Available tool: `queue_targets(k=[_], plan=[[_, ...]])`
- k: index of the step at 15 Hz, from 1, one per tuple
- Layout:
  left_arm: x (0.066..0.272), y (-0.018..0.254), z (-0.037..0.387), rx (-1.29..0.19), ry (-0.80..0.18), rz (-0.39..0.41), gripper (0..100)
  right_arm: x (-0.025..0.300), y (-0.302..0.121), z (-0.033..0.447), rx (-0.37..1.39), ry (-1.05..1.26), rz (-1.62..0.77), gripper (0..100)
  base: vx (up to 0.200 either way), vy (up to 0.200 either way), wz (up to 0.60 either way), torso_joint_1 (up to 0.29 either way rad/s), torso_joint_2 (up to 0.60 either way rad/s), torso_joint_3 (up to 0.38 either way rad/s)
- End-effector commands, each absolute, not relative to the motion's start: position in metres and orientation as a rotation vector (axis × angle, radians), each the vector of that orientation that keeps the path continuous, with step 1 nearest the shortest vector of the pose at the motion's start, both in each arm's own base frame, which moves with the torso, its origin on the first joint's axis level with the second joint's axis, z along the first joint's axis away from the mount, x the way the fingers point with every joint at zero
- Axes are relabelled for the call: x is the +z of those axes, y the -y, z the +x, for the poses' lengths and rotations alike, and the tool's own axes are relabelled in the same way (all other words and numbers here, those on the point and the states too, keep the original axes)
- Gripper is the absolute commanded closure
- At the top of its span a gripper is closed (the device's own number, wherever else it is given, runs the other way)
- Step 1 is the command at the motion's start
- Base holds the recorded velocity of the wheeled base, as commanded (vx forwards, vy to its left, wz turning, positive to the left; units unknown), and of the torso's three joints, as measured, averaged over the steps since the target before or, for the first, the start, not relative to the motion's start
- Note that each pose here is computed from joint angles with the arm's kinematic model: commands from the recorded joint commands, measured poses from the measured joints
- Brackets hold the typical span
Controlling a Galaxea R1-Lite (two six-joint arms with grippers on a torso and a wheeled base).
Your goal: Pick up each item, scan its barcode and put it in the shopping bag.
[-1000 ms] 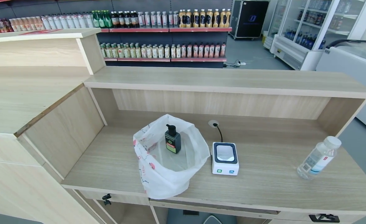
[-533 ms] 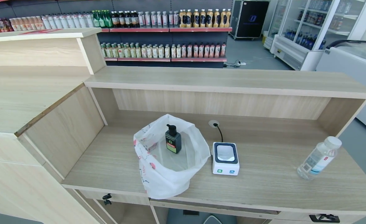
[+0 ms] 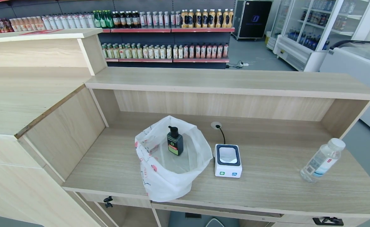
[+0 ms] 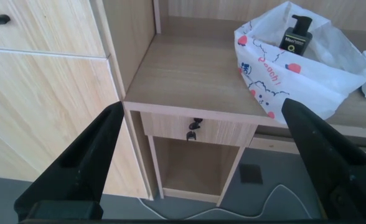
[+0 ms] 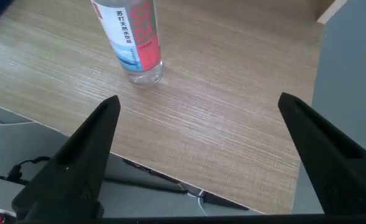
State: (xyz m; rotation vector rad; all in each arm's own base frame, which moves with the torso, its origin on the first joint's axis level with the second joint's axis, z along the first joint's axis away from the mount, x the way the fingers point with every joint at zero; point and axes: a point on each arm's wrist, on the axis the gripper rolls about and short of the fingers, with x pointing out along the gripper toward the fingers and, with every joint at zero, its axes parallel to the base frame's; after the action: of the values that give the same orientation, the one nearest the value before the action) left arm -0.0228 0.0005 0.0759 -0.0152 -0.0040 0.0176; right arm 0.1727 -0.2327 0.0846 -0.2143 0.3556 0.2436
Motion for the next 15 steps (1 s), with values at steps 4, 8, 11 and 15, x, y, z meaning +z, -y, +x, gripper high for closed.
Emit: queue_targets(k=[4,8,11,15], plan=[[0.076,-0.001,-0.023,0.018,0.005,-0.015,0,0.073,0.24,0.198,0.296,-0.341,-0.24,0,0.0,0.0,0.0,0.0,0.0,0.0],[0.076,-0.001,-0.023,0.018,0.005,-0.015,0,0.066,0.221,0.226,0.4,-0.348,-0.218,0,0.0,0.0,0.0,0.0,0.0,0.0],[0.076,-0.001,-0.023,0.018,0.005,-0.015,0,0.066,0.206,0.241,0.462,-0.339,-0.232,0,0.0,0.0,0.0,0.0,0.0,0.0],[0.076,-0.001,-0.023,0.018,0.005,-0.015,0,0.064,0.2,0.249,0.494,-0.334,-0.243,0,0.0,0.0,0.0,0.0,0.0,0.0]])
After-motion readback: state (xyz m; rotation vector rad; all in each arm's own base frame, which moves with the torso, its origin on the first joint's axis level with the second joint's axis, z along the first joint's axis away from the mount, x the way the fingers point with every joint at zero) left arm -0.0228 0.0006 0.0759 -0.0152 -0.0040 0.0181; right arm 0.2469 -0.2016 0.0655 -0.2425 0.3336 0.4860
